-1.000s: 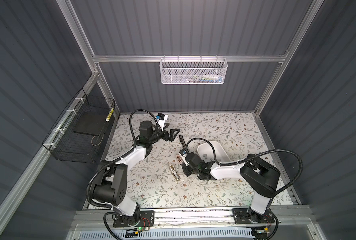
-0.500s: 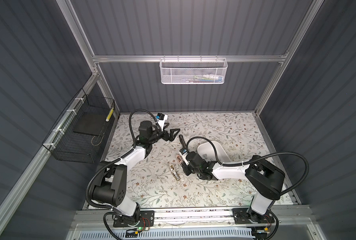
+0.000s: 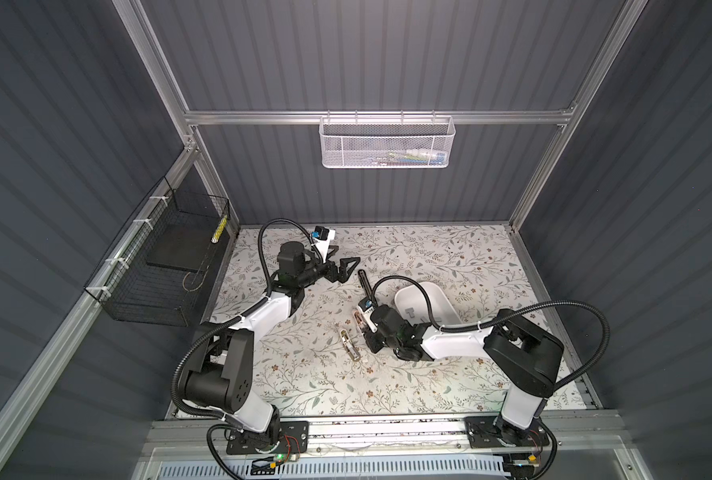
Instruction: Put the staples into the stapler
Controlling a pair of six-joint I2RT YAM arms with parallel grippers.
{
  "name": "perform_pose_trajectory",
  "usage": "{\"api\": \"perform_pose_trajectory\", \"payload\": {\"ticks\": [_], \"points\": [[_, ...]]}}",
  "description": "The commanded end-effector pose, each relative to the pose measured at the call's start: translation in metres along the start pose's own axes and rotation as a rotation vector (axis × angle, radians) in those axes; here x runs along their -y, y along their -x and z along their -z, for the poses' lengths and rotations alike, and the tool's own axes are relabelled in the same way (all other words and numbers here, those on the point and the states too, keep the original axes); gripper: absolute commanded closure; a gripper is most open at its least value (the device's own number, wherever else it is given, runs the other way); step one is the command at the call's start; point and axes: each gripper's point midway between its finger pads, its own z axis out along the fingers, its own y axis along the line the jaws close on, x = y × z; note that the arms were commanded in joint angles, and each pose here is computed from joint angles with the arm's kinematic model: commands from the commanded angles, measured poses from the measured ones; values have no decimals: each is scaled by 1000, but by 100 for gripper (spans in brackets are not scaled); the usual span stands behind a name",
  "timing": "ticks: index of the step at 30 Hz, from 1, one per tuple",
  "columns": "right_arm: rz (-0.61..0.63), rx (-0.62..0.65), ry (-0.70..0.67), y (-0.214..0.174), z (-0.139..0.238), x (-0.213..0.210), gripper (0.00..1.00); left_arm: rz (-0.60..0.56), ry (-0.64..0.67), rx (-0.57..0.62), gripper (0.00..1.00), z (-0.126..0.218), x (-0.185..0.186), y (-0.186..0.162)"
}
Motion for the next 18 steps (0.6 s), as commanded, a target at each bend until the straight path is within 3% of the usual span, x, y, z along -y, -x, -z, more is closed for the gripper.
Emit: {"api": "perform_pose_trajectory", "payload": {"ticks": [1,18], "points": [[-8,8,14,3,-3,-5,100,-26,4,20,1,6,3,7],[-18,-5,1,-3,-8,-3,100,-26,3,20,1,6,3,7]]}}
